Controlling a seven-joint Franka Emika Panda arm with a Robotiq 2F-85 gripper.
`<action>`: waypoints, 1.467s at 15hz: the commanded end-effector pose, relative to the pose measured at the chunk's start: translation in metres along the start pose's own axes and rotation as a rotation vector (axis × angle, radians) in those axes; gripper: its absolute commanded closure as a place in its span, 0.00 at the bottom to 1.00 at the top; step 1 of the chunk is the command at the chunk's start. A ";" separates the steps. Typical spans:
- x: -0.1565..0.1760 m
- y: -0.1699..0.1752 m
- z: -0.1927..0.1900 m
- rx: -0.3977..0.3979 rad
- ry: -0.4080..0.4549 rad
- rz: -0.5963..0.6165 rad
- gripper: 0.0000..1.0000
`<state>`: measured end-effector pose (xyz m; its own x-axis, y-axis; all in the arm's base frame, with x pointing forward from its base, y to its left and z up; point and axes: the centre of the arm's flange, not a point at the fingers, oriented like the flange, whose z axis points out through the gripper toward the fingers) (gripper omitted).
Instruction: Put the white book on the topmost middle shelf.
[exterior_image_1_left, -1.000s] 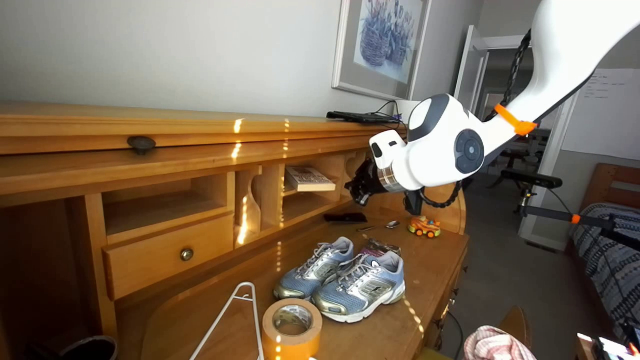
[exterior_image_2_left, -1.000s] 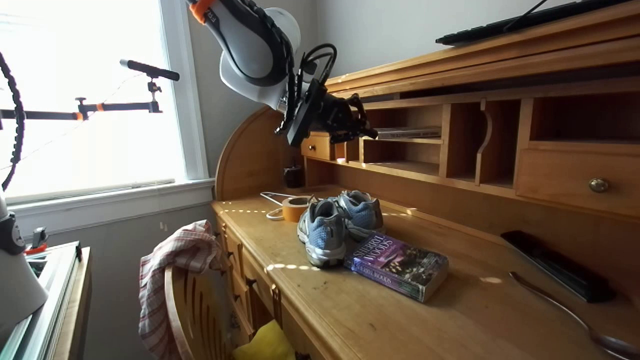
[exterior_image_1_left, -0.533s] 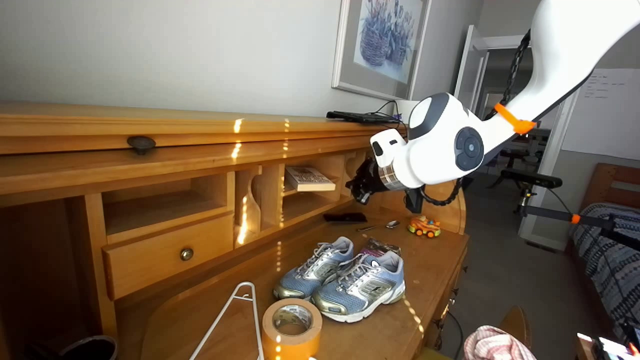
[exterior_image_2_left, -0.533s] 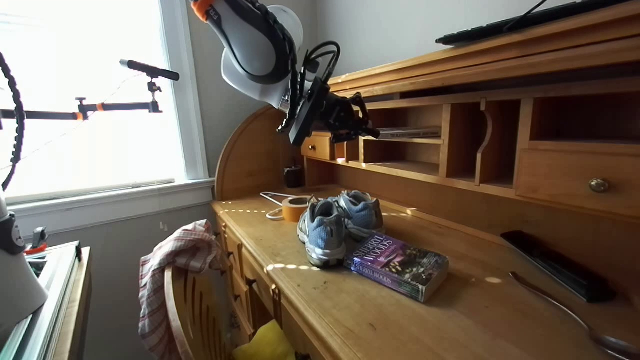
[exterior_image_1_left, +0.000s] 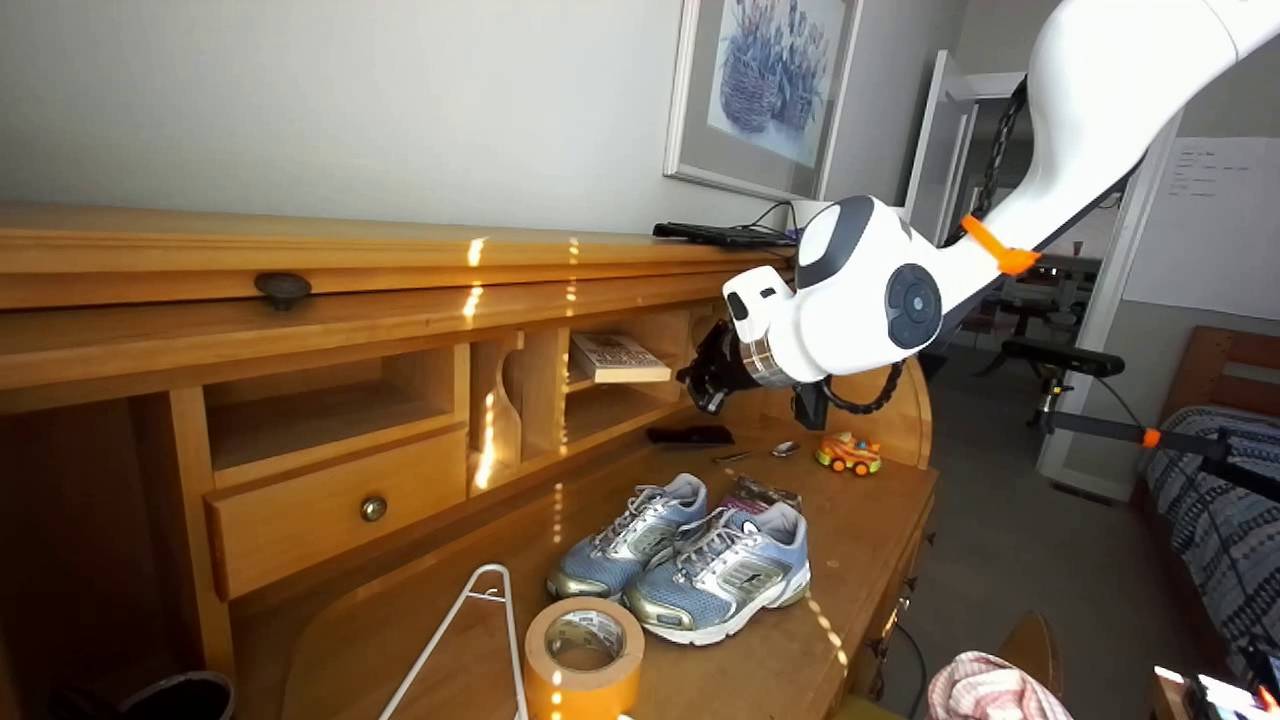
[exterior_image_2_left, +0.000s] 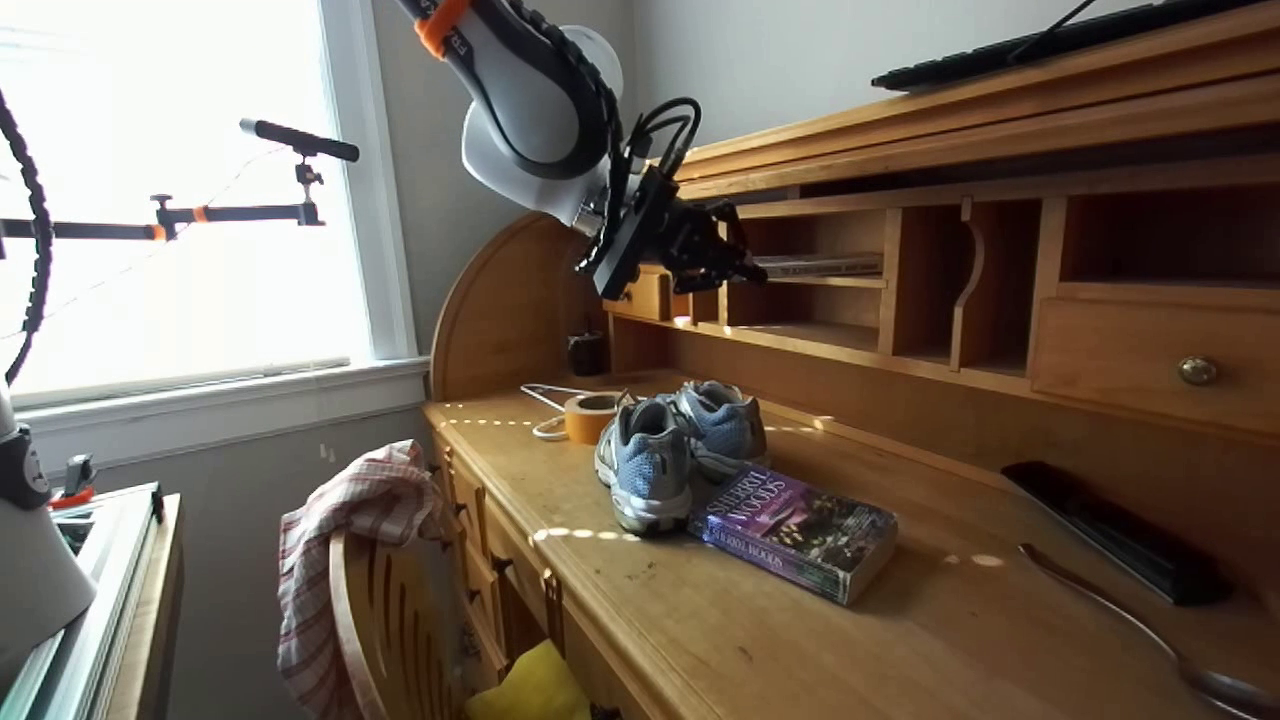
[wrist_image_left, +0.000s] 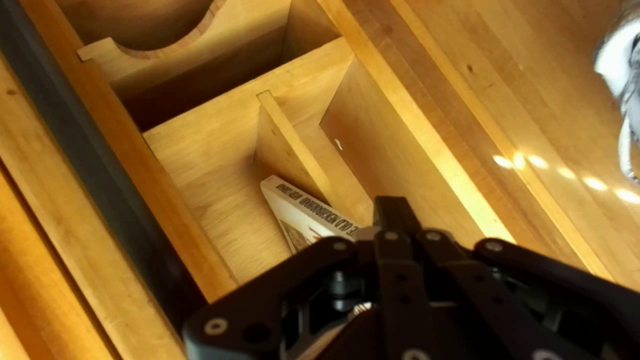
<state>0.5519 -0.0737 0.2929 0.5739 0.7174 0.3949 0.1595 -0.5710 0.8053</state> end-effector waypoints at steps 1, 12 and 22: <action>0.003 -0.008 0.014 0.042 0.018 -0.024 1.00; 0.032 -0.017 0.013 0.026 0.069 -0.076 1.00; 0.075 -0.039 0.012 0.037 0.135 -0.121 1.00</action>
<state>0.5864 -0.0113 0.2886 0.4570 0.8123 0.3624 0.2438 -0.5062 0.8273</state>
